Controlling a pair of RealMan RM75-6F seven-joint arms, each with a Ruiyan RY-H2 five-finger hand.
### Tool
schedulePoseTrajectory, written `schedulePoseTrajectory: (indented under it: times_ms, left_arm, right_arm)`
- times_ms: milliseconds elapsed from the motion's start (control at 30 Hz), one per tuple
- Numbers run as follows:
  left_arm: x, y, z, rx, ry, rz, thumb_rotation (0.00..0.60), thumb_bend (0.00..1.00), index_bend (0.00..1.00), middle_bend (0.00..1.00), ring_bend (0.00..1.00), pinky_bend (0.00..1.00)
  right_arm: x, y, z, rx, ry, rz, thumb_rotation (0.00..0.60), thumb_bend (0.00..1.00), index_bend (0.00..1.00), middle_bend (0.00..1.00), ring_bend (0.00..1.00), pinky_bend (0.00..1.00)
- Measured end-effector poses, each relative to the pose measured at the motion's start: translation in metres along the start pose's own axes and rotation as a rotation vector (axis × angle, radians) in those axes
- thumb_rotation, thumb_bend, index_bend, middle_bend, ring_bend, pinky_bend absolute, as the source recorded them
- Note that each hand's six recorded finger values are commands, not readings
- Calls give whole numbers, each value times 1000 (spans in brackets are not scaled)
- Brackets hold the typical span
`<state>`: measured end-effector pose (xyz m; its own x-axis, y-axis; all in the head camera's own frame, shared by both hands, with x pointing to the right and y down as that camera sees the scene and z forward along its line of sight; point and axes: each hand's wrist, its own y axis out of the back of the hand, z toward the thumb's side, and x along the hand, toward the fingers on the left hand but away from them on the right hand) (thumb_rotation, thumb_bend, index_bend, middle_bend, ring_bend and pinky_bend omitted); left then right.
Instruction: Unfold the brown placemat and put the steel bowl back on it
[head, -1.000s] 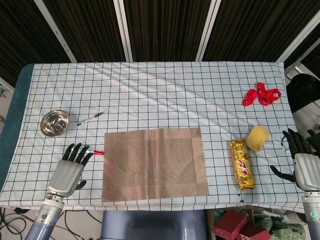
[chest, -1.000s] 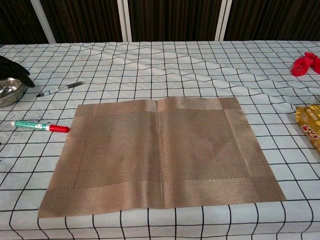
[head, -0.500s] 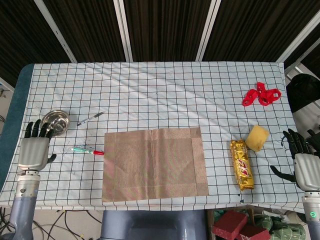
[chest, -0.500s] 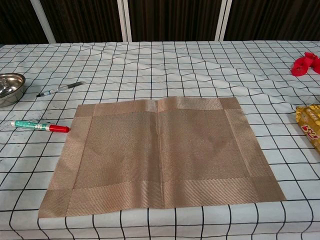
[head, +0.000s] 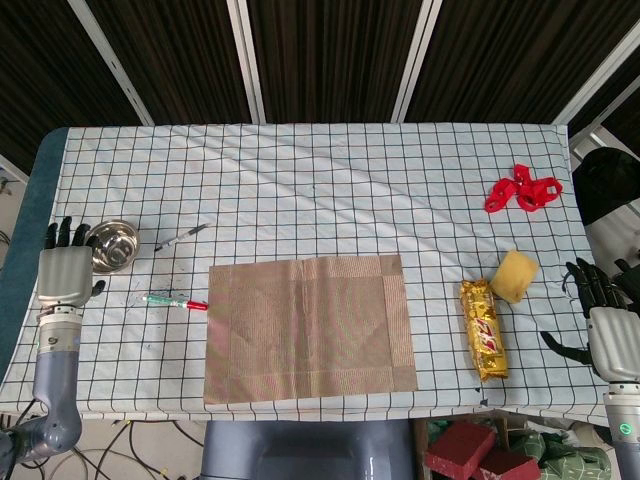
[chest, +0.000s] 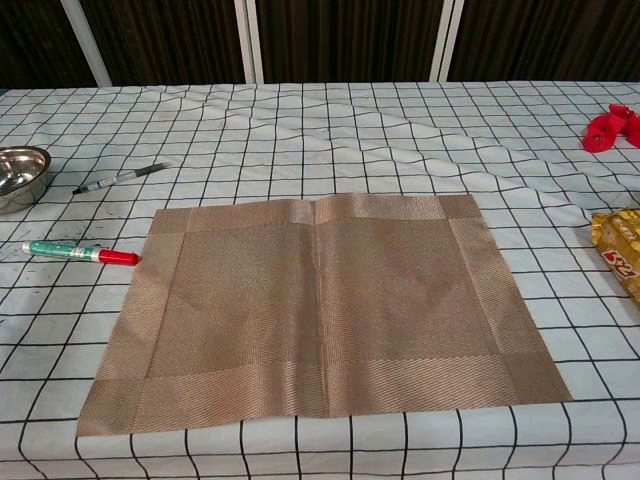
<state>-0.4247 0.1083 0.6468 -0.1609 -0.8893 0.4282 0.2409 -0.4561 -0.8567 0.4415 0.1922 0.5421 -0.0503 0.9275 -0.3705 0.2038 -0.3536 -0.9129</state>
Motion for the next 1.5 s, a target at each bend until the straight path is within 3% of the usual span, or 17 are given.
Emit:
schedulePoseTrajectory:
  times_ms: [433,1067,1500]
  left_arm:
    - [27,-33,20,3,54,-108,600,169,417,197,32,94]
    - [49,-62,17,76,143,-177,600,206,483,220,32,94]
    - [55,-77,23,106,150,-205,600,238,576,233,32,93]
  right_arm:
    - [0,0,0,-1,-4,-1,600,133,0,0,0,174]
    - [-2,0,-1,-2,-7,-1,600,133,0,0,0,174]
    - [-2,0,-1,-1,-9,0,600,134,0,0,0,174]
